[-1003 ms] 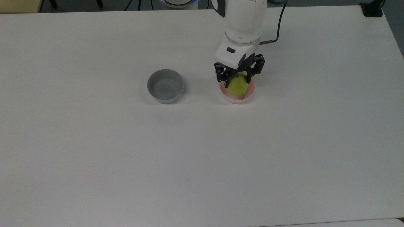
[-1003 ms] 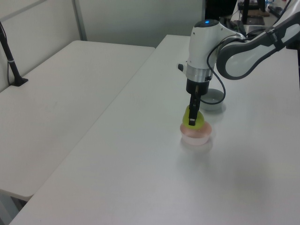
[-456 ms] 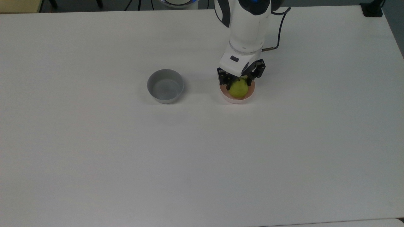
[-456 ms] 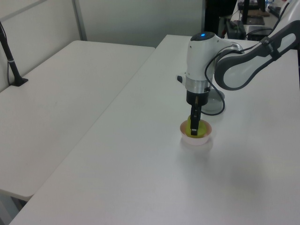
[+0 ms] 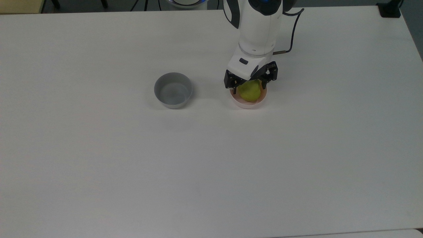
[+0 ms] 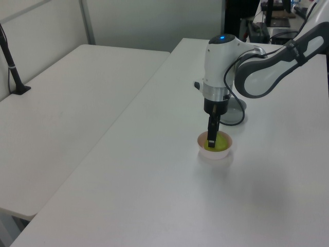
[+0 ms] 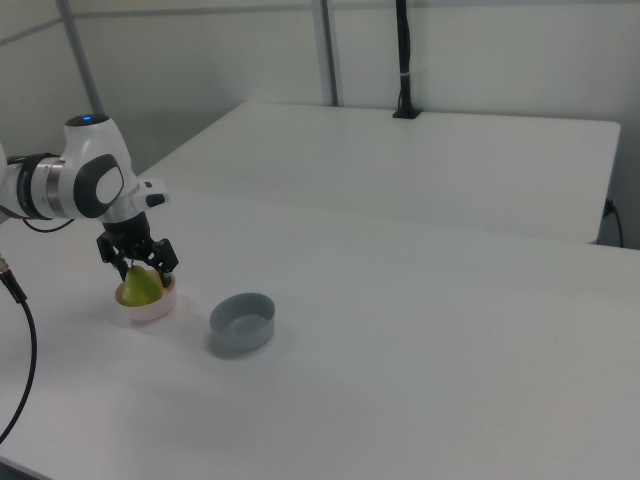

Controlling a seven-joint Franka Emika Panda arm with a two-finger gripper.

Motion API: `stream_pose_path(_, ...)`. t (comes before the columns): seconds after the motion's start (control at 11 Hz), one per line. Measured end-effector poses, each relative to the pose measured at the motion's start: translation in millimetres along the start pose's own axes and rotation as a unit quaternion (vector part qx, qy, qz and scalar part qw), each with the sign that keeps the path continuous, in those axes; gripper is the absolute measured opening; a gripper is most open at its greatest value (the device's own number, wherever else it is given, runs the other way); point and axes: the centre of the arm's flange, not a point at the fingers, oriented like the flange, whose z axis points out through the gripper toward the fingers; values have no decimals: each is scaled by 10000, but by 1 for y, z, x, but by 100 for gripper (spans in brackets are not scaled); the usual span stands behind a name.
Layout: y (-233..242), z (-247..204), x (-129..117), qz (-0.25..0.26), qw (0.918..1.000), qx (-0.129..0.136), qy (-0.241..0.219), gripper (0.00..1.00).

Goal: Place the pear in the bowl

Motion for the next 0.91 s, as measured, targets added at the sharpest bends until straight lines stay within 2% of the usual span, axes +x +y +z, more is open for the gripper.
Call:
stream_pose_path(0.36, 11, -31, 2, 146, 9999, 26, 72, 100)
stream_pose_path(0.64, 36, -79, -2, 157, 9996, -227, -25, 100)
stream_pose_path(0.91, 76, -129, -15, 481, 9981, -271, -276, 100)
